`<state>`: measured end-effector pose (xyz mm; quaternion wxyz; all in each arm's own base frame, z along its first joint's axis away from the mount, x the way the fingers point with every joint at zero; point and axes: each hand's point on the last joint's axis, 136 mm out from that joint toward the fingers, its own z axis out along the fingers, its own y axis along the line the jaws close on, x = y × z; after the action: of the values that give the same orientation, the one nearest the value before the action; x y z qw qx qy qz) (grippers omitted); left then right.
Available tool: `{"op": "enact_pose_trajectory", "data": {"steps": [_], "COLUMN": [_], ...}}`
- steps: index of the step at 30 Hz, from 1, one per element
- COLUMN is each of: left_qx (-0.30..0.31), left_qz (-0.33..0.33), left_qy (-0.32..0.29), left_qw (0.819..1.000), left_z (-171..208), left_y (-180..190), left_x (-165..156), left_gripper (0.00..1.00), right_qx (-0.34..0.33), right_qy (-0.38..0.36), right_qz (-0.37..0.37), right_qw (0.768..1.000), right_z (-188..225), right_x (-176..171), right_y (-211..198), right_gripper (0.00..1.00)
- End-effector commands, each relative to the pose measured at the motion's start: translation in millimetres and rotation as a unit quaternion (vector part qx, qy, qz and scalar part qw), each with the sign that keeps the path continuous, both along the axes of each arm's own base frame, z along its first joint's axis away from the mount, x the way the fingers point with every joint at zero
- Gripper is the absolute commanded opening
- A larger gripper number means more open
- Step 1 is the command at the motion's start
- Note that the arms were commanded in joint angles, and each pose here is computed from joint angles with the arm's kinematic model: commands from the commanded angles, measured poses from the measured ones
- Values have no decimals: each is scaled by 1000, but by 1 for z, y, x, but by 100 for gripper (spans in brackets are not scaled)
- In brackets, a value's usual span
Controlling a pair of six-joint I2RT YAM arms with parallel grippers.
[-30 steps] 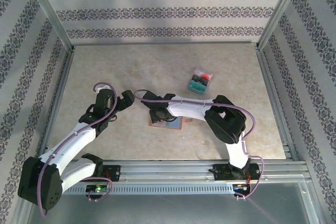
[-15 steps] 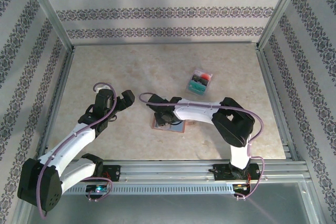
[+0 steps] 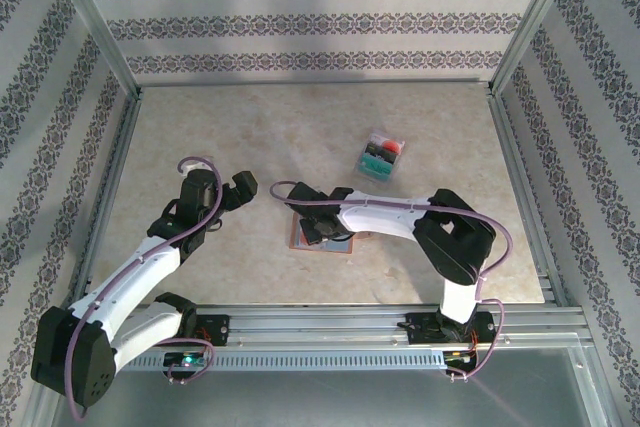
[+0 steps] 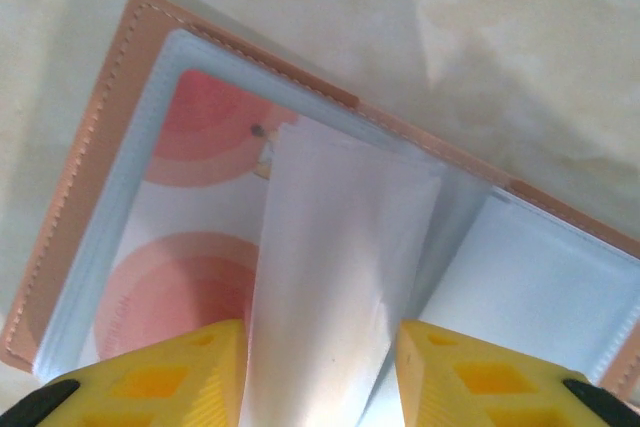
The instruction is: Take the credit cards out of the card holder
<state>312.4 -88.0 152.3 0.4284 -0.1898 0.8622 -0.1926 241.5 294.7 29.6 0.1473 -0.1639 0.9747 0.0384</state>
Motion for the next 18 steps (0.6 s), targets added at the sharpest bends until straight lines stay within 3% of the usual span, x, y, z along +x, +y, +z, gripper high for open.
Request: {"op": "enact_pose_trajectory", "data": {"steps": [1, 10, 18], "left_qx": [15, 31, 91], "left_qz": [-6, -27, -94], "left_qy": [-18, -26, -5], "left_qw": [1000, 999, 991], "left_z": [17, 21, 8], "left_y": [-2, -13, -50], "left_x": [2, -1, -13], "left_gripper": [99, 100, 100], "right_qx": [-16, -22, -5], "right_qy": [-15, -12, -3], "right_qz": [-12, -48, -93], "right_qw": [1000, 999, 996], "right_z": [12, 7, 3], "right_x": [-1, -1, 0], "right_y": [-19, -47, -75], "right_gripper": [44, 45, 43]}}
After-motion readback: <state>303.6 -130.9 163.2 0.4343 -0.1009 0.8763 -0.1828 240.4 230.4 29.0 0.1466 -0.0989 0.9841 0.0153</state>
